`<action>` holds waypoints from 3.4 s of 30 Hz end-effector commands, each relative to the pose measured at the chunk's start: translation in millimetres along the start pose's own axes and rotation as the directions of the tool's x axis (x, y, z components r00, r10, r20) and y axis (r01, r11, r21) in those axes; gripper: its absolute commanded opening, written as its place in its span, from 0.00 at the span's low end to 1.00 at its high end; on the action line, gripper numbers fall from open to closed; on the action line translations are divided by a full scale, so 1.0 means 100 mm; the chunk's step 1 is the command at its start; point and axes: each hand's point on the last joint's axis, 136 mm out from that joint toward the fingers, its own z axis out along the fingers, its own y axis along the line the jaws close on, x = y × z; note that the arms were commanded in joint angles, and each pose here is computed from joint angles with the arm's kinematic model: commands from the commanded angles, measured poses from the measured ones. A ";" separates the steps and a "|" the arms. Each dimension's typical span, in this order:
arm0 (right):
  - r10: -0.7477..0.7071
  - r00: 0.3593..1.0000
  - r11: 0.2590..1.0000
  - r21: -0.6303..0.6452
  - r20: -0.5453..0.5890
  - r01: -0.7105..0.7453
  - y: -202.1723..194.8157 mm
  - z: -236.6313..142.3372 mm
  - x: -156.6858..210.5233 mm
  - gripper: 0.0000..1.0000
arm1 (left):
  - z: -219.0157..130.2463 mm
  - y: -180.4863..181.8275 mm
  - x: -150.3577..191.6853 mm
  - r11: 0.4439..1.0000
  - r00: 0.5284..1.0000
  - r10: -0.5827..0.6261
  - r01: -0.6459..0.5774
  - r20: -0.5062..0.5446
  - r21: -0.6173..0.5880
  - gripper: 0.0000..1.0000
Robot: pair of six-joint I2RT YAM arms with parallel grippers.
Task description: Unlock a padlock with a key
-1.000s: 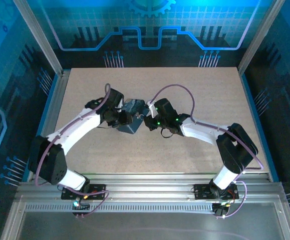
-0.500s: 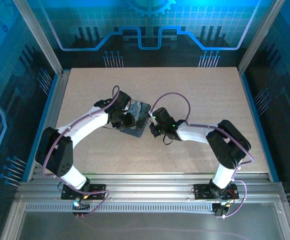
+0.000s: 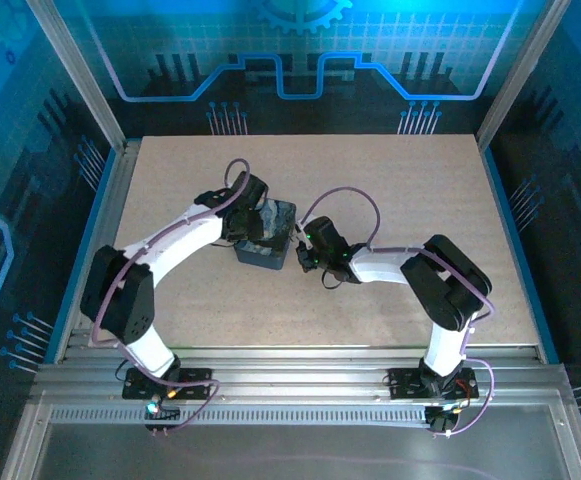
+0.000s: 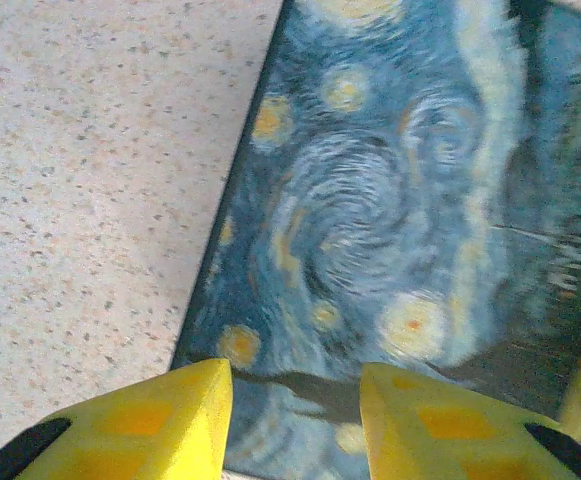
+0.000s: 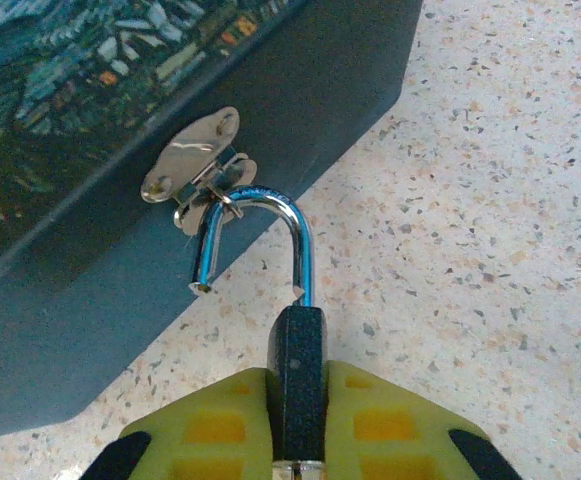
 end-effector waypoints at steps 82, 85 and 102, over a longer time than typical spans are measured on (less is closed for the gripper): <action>0.236 0.970 0.947 -0.212 -0.060 -0.243 -0.04 0.07 -0.31 0.43 | 0.27 0.33 0.21 0.995 0.994 0.018 -0.029 -0.106 -0.098 0.33; 0.235 0.971 0.949 -0.203 -0.048 -0.240 -0.04 0.06 -0.33 0.42 | 0.27 0.33 0.21 0.995 0.994 0.020 -0.030 -0.104 -0.099 0.33; 0.234 0.967 0.954 -0.171 -0.096 -0.248 0.00 0.29 -0.28 0.39 | 0.29 0.33 0.22 0.995 0.994 0.015 -0.025 -0.108 -0.092 0.32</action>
